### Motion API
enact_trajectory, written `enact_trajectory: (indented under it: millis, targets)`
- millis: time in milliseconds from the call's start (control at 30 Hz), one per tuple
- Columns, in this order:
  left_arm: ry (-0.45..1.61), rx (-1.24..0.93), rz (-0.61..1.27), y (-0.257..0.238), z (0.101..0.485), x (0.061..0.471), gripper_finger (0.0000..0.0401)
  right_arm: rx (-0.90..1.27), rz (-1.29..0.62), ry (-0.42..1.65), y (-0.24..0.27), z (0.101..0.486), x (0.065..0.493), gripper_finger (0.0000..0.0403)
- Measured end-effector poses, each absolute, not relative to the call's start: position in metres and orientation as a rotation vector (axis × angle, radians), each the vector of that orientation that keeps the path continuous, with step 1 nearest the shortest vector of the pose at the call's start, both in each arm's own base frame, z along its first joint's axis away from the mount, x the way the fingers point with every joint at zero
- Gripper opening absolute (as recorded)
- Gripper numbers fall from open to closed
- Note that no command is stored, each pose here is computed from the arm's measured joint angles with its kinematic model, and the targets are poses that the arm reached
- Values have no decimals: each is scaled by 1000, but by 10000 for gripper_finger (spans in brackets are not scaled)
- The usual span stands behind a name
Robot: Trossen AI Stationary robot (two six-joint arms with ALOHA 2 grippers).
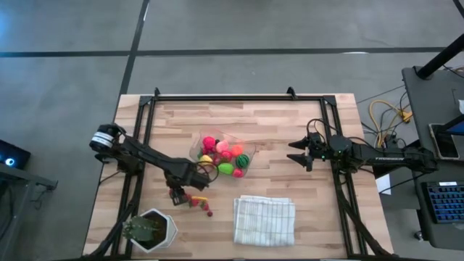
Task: Pick and placing Produce into tupperware
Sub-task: Put the red cherry into the transparent bin
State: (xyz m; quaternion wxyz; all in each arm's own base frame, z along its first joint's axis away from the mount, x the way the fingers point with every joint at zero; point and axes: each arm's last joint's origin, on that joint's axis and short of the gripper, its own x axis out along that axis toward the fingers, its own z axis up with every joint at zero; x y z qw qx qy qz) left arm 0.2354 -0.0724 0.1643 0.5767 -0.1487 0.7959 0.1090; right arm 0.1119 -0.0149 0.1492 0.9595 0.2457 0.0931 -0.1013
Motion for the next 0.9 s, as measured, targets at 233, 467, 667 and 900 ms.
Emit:
enact_trajectory:
  millis: [233, 467, 667, 900]
  targets:
    - [1804, -377, 255, -70, 171, 229, 216, 498, -205, 188, -15, 149, 112, 329]
    - [1756, -388, 232, -68, 162, 223, 216, 498, -205, 188, -15, 149, 112, 329]
    - [1791, -383, 244, -67, 153, 215, 216, 498, -205, 188, -15, 149, 112, 329]
    - [1781, -386, 237, -66, 146, 213, 216, 498, -205, 188, -15, 149, 112, 329]
